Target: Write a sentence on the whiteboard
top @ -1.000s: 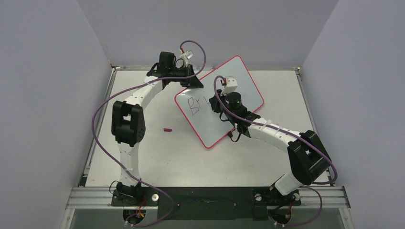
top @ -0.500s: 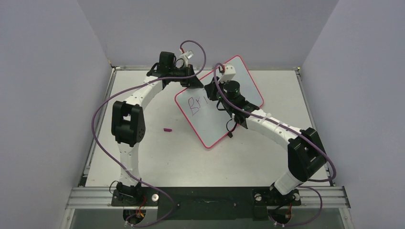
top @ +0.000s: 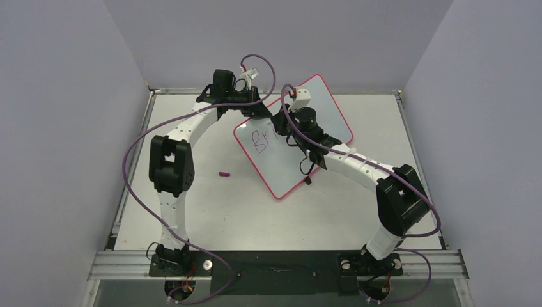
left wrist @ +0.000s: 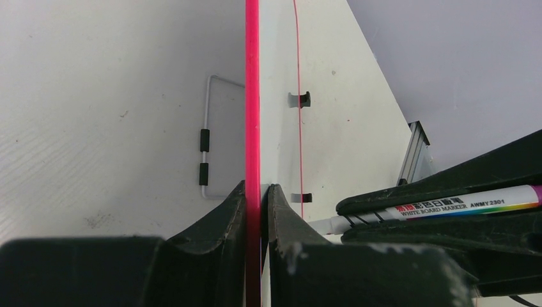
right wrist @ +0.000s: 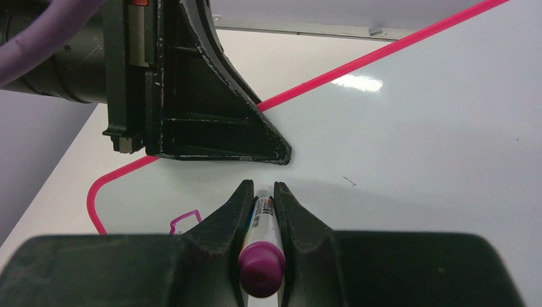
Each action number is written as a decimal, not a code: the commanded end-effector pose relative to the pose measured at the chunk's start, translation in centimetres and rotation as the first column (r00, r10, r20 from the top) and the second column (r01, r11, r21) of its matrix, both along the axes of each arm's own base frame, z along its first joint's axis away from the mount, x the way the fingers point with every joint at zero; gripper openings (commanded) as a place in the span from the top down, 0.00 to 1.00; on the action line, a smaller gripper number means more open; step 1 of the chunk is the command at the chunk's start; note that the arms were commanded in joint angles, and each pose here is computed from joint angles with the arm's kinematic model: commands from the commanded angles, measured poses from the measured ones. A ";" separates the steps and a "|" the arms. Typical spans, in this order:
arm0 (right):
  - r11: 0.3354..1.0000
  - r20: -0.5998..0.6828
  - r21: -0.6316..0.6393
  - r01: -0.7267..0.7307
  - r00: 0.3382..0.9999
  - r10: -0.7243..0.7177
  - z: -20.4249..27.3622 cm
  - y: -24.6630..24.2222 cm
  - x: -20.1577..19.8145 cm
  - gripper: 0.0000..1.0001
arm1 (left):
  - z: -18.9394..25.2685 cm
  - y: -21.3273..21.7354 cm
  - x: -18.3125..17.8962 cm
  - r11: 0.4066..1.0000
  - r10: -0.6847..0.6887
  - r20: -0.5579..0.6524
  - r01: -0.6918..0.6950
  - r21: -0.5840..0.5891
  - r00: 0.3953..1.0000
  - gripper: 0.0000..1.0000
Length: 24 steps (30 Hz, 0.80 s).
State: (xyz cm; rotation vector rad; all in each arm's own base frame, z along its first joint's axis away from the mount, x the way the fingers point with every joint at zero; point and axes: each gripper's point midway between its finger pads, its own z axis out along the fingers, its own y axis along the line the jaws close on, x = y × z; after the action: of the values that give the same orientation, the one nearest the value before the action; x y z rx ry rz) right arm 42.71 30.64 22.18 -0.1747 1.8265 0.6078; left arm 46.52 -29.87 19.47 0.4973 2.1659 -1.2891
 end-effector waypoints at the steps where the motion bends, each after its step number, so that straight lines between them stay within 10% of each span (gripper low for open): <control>1: 0.999 0.021 0.031 0.015 1.000 -0.016 0.7 -0.3 1.0 1.00 | 2.4 -1.2 -1.0 0.998 -0.067 0.140 0.065 0.015 0.988 1.00; 24: 0.996 0.045 0.083 0.044 0.998 -0.048 3.5 -3.7 -0.5 1.00 | 2.6 -1.3 -1.0 0.998 -0.066 0.143 0.065 0.011 0.988 1.00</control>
State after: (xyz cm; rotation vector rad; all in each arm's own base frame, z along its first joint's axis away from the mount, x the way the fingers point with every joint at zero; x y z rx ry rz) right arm 41.89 28.32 24.24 -0.1327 1.7965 0.6501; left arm 46.43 -29.94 19.66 0.5016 2.1622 -1.2908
